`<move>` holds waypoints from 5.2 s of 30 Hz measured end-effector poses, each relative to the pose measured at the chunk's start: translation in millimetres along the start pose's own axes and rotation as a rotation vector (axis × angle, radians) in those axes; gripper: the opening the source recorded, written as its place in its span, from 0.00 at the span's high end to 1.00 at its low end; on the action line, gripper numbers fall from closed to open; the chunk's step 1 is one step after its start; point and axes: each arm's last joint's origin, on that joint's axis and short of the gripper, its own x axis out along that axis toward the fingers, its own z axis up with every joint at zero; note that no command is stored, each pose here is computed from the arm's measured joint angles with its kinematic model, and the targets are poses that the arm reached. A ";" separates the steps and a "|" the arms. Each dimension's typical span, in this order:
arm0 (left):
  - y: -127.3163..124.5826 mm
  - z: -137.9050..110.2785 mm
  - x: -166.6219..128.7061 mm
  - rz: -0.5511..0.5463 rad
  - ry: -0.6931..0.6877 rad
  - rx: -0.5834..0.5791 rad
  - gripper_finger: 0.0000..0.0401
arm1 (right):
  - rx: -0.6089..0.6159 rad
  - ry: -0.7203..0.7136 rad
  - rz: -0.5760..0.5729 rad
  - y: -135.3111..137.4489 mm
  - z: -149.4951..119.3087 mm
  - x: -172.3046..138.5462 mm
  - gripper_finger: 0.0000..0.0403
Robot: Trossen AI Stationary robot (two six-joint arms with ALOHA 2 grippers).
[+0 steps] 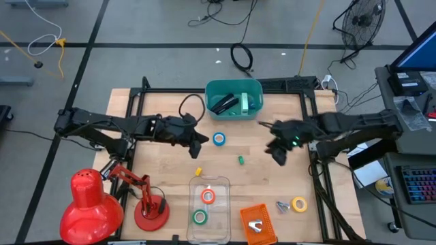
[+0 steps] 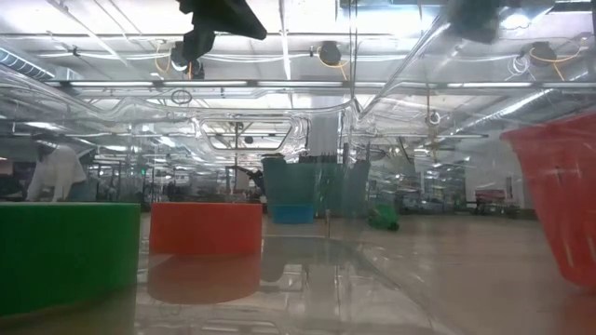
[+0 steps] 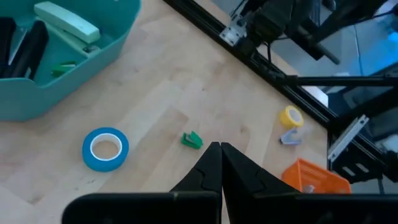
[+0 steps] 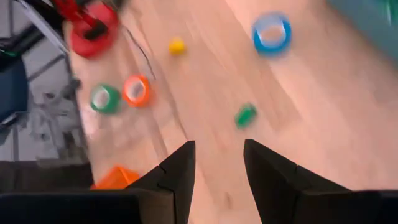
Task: Pick and place Stapler, Stapler remover, tape
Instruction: Put the green stapler into the green bin
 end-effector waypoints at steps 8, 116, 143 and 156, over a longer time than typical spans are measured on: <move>0.0 0.5 0.0 0.006 -0.010 -0.030 1.00 | 0.236 0.099 0.031 -48.2 -95.9 22.2 0.68; 34.1 -28.0 70.6 0.352 0.263 0.057 0.65 | 0.277 0.091 -0.048 -46.0 -37.1 181.6 0.32; 44.5 -32.9 66.2 0.319 0.444 0.310 0.65 | 0.396 0.219 -0.338 -31.8 -10.4 221.2 0.38; 44.7 -32.7 66.3 0.310 0.449 0.324 0.65 | 0.438 0.205 -0.330 -28.7 -10.9 221.8 0.77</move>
